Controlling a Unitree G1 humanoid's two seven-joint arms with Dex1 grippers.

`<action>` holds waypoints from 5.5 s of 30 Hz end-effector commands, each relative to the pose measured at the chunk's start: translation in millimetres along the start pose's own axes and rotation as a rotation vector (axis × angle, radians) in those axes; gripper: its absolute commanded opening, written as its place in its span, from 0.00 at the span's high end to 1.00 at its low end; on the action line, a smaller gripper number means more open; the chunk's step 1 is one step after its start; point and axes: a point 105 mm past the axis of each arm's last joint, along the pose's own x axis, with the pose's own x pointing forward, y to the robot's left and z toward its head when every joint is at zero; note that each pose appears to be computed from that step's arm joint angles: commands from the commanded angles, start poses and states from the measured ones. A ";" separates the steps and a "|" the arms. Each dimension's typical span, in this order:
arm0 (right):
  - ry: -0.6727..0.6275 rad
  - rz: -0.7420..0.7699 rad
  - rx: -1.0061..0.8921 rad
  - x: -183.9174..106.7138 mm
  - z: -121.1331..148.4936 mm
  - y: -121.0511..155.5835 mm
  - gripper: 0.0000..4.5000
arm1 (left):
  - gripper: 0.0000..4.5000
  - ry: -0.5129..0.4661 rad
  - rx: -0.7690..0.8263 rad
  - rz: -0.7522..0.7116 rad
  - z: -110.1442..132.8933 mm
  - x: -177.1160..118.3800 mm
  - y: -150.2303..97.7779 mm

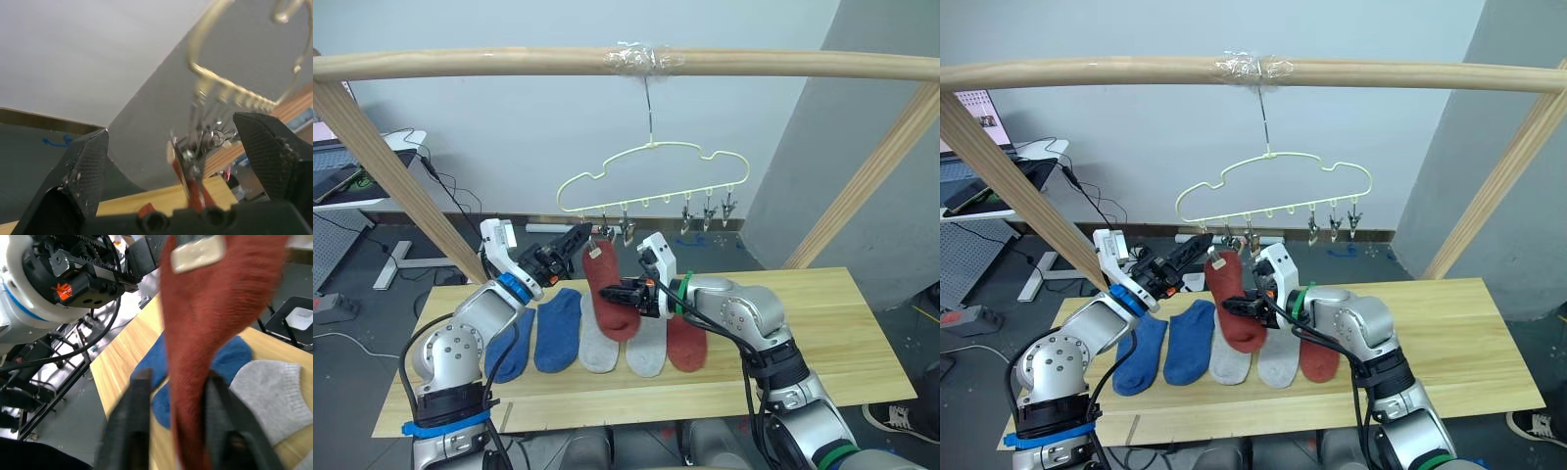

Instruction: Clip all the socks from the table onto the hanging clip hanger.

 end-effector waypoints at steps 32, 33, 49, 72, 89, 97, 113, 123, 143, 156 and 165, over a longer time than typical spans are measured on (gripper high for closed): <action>-0.201 -0.346 -0.367 -110.0 38.7 -37.9 0.00 | 0.00 -0.126 0.779 0.050 -14.6 39.3 -13.6; -0.213 -0.342 -0.369 -110.6 40.8 -35.3 0.00 | 0.00 -0.136 0.784 0.047 -14.2 41.9 -14.5; -0.322 -0.285 -0.427 -117.2 60.6 -0.9 0.00 | 0.00 -0.204 0.879 0.090 -4.5 78.4 -9.9; -0.341 -0.329 -0.427 -120.5 65.6 -7.2 0.00 | 0.00 -0.168 0.702 -0.049 -12.5 88.9 -17.0; -0.345 -0.282 -0.504 -120.0 74.4 2.6 0.00 | 0.00 -0.217 0.751 0.105 1.7 75.7 4.1; -0.349 -0.271 -0.506 -119.3 75.5 4.5 0.00 | 0.40 -0.243 0.748 0.132 5.1 74.7 4.9; -0.328 -0.251 -0.565 -117.6 76.5 9.1 0.00 | 0.44 -0.272 0.795 0.160 9.8 76.6 3.6; -0.337 -0.251 -0.564 -117.0 78.0 9.6 0.00 | 0.58 -0.284 0.792 0.169 10.9 78.2 2.5; -0.337 -0.270 -0.557 -118.3 77.6 8.0 0.00 | 0.58 -0.299 0.838 0.194 8.9 85.6 1.6; -0.338 -0.275 -0.558 -119.5 78.0 8.3 0.00 | 0.58 -0.305 0.838 0.194 8.8 89.1 1.3; -0.339 -0.278 -0.556 -119.8 78.2 8.0 0.00 | 0.62 -0.300 0.838 0.195 9.5 89.9 2.1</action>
